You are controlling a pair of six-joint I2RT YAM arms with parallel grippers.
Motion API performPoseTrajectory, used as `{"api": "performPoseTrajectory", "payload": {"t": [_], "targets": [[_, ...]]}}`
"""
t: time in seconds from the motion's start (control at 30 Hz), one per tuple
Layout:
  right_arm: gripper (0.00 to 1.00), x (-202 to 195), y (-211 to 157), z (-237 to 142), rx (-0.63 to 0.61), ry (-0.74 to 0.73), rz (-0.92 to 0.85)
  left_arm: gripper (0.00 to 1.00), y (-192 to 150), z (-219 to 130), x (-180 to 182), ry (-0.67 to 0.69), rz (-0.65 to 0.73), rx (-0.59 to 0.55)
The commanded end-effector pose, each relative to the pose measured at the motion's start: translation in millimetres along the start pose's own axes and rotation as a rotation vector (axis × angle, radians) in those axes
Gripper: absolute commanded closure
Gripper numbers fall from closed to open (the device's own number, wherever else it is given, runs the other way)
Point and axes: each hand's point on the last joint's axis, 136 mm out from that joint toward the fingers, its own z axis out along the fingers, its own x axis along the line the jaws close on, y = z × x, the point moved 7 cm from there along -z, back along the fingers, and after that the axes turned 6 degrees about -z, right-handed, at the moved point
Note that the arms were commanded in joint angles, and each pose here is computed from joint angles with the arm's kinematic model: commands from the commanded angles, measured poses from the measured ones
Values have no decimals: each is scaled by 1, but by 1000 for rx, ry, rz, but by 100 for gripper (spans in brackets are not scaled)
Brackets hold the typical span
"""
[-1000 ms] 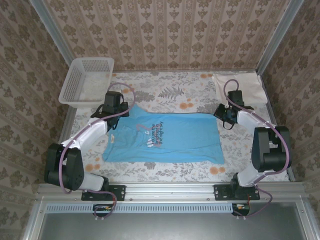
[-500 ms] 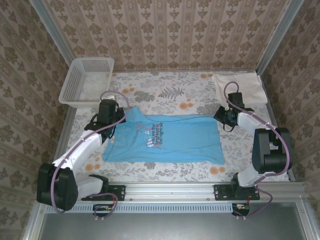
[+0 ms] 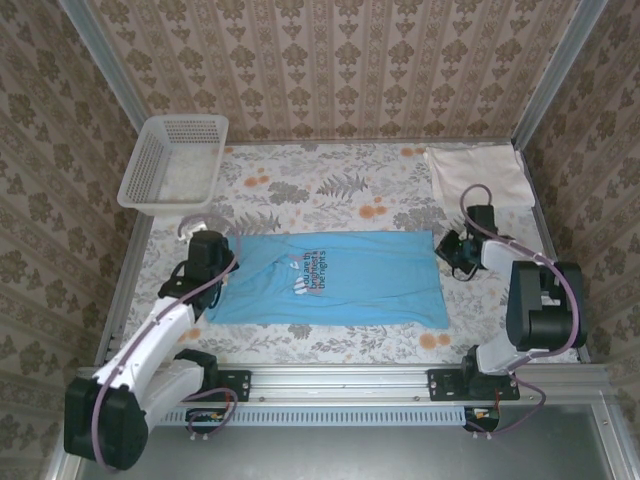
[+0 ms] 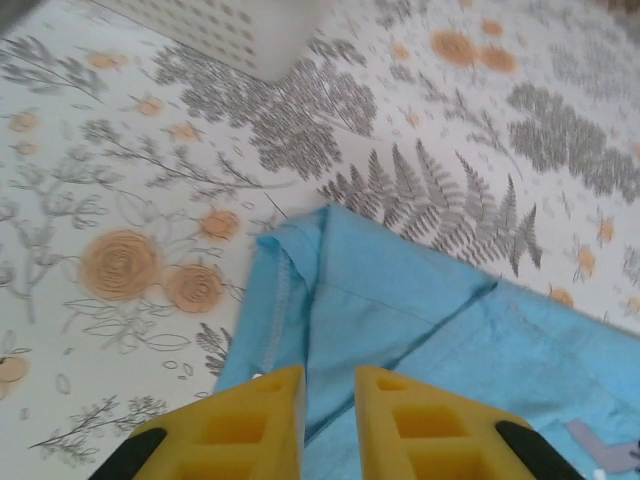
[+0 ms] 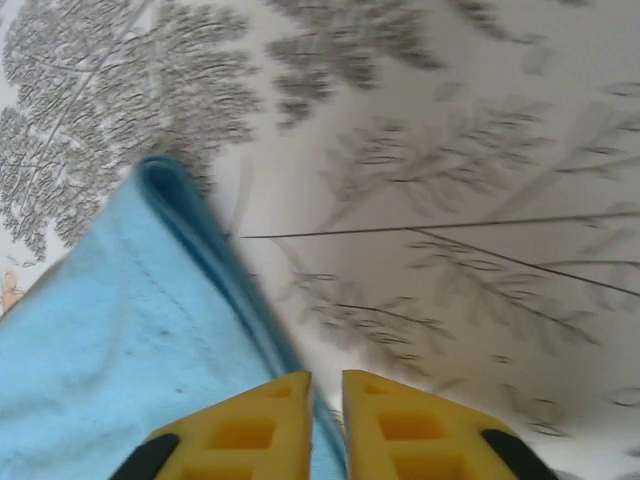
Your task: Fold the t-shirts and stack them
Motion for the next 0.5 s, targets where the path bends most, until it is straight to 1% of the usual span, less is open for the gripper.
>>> {"api": "performPoseTrajectory", "payload": {"t": [0.0,0.03,0.07,0.1,0.17,0.23,0.33,0.4,0.47], "targets": [[79,-7,8,-14,-79,113,126,78,14,-16,7,25,-79,-93],[73,-9,10,-18,-96,121,141,73,17,-20,6,7,-83,-108],[69,-9,11,-22,-110,121,143,71,20,-22,3,-18,-79,-115],[68,-7,12,-24,-119,133,138,70,22,-22,-2,-44,-65,-109],[68,7,16,-36,-168,201,111,71,26,-20,-17,-100,-16,-66],[67,22,16,-39,-162,223,64,74,27,-12,-33,-143,34,6],[68,49,12,-35,-100,218,-37,80,23,10,-60,-184,116,144],[68,67,8,-25,-38,202,-117,80,16,26,-77,-192,165,232],[71,84,4,-11,42,155,-201,81,13,44,-94,-173,207,306]]}}
